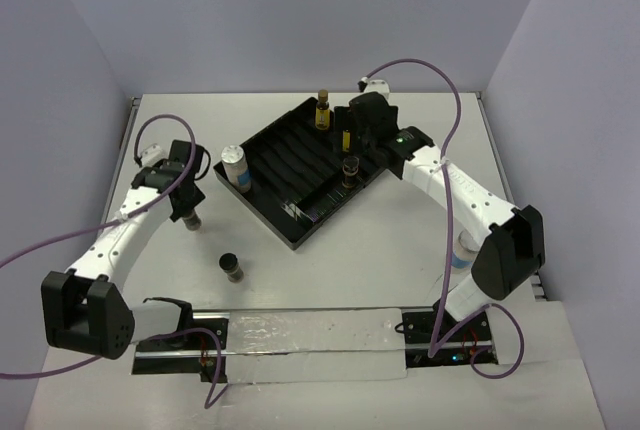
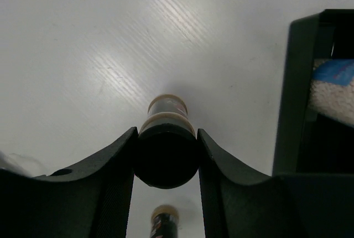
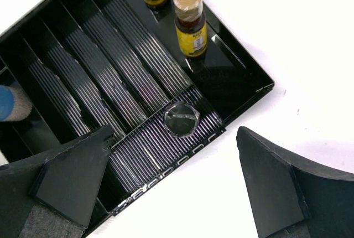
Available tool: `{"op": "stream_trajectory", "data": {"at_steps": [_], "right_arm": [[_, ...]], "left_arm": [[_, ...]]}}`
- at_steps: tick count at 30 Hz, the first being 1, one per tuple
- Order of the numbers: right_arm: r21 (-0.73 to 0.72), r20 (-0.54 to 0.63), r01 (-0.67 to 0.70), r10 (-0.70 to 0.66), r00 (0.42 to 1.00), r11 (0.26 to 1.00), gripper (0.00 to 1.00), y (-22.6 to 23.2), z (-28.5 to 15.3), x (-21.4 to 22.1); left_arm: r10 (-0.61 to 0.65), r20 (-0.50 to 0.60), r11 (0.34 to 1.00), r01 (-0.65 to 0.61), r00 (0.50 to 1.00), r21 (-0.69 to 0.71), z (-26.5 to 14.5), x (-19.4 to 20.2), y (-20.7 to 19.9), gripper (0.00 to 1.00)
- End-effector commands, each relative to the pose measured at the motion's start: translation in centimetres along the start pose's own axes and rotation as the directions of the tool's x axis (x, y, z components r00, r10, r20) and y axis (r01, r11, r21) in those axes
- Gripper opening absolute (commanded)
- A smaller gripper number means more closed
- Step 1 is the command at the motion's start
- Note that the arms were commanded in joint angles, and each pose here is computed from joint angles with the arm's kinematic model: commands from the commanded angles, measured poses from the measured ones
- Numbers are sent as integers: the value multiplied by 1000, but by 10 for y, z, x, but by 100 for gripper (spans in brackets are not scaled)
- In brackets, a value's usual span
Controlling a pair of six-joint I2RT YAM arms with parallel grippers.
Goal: Organize the condiment bottles
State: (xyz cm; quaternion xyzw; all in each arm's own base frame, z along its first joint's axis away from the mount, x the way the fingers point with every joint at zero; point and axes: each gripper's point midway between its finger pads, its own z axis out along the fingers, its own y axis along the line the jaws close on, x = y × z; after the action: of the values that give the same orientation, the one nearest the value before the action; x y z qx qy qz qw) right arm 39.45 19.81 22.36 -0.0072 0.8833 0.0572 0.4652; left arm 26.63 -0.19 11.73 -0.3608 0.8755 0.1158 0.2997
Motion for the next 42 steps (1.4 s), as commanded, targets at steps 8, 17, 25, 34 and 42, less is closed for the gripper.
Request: {"op": "stream_trajectory", "data": {"at_steps": [8,17,25,34,42], "right_arm": [[60,233,-105,88,968,993,100,-41,-79,-63],[184,261,-204,152,953,962,100,-103,-116,-50],[224,325,-308,227,918,925,100,-153,-152,-29],[258,296,-310,230,927,915,100,-163,-143,-13],[254,285,-300,225,932,920,100,-162,-138,-9]], "left_arm": [[295,280,892,-369,913,262,-168,-98,-55,10],[479,333,678,-583,812,447,-220,-14,-189,10],[511,322,527,-587,797,615,-219,60,-274,10],[493,296,525,-551,818,648,-193,102,-317,10],[461,286,558,-525,840,642,-164,123,-340,10]]}}
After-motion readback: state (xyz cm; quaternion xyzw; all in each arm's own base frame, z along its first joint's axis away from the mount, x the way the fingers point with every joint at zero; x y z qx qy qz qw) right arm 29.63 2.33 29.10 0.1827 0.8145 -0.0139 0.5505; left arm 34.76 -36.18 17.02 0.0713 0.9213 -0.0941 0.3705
